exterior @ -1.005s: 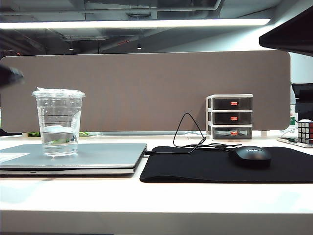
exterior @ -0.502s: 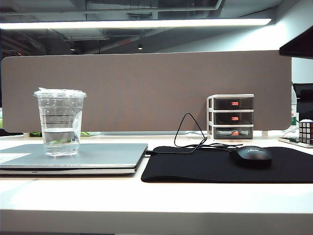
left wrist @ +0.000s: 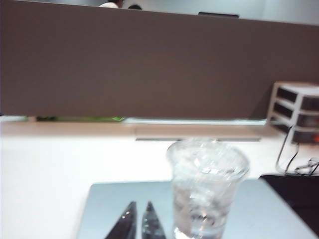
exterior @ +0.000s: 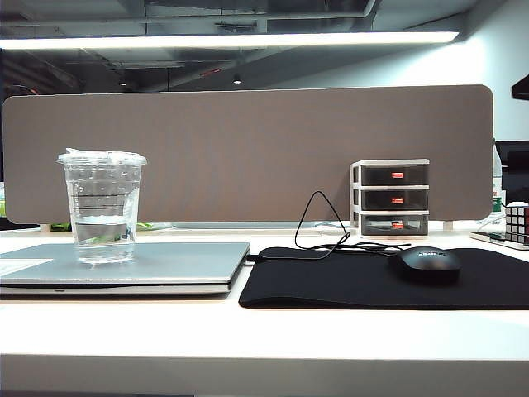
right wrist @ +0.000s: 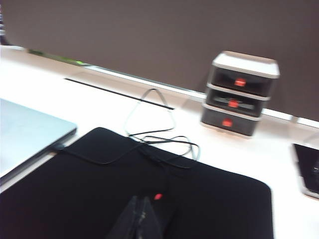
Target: Pick up the coffee cup and place it over the laptop.
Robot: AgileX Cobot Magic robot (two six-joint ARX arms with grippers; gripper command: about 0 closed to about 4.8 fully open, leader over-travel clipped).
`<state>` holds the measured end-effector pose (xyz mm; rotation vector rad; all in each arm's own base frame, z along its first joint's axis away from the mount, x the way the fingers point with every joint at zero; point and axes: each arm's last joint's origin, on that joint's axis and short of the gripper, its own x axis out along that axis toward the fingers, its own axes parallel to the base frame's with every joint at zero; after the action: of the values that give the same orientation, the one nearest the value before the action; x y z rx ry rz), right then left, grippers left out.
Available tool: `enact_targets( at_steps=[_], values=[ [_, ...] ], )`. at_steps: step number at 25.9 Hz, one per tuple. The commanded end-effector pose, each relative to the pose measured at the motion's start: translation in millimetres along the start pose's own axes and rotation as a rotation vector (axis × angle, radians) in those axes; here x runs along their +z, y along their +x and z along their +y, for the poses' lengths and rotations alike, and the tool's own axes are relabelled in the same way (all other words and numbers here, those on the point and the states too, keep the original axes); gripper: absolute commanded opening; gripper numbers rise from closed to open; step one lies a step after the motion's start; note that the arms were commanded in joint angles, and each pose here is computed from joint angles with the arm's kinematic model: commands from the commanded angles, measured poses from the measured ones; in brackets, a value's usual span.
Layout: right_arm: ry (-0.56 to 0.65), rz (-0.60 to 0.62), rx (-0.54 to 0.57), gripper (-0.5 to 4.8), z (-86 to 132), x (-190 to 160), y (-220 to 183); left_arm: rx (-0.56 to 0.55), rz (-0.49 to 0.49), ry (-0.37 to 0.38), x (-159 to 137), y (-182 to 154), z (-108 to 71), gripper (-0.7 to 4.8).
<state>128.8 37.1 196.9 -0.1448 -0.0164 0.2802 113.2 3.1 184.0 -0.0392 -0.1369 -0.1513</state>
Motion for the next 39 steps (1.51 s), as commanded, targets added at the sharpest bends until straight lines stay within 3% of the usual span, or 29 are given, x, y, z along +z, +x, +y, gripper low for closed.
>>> enact_targets(
  at_steps=[1,5,10,21,26,32,39],
  values=[
    [0.003,-0.047,-0.032,-0.05,-6.7,15.1,0.8,0.095,0.097,0.045,7.0,-6.4,0.8,0.16],
    [-0.001,-0.054,-0.058,-0.05,-11.8,24.2,0.4,0.131,0.054,0.057,14.9,-14.6,-0.5,0.16],
    [-0.014,-0.161,-0.132,-0.05,-17.8,38.5,-20.4,0.155,0.04,0.058,16.0,-17.0,-0.5,0.16],
    [0.035,-0.161,-0.207,-0.05,-16.2,32.5,-57.8,0.152,0.039,0.04,16.0,-17.0,-0.6,0.17],
    [0.057,-0.101,-0.216,-0.05,-15.9,24.8,-55.6,0.121,0.048,0.034,14.4,-16.9,-1.4,0.21],
    [0.068,-0.127,-0.194,-0.05,-12.6,-2.7,-43.7,0.074,0.074,0.03,3.9,-15.9,-1.9,0.22],
    [0.06,-0.103,-0.159,-0.05,-9.4,-23.9,-37.8,0.077,0.096,-0.022,-0.3,-15.9,-1.6,0.22]
  ],
)
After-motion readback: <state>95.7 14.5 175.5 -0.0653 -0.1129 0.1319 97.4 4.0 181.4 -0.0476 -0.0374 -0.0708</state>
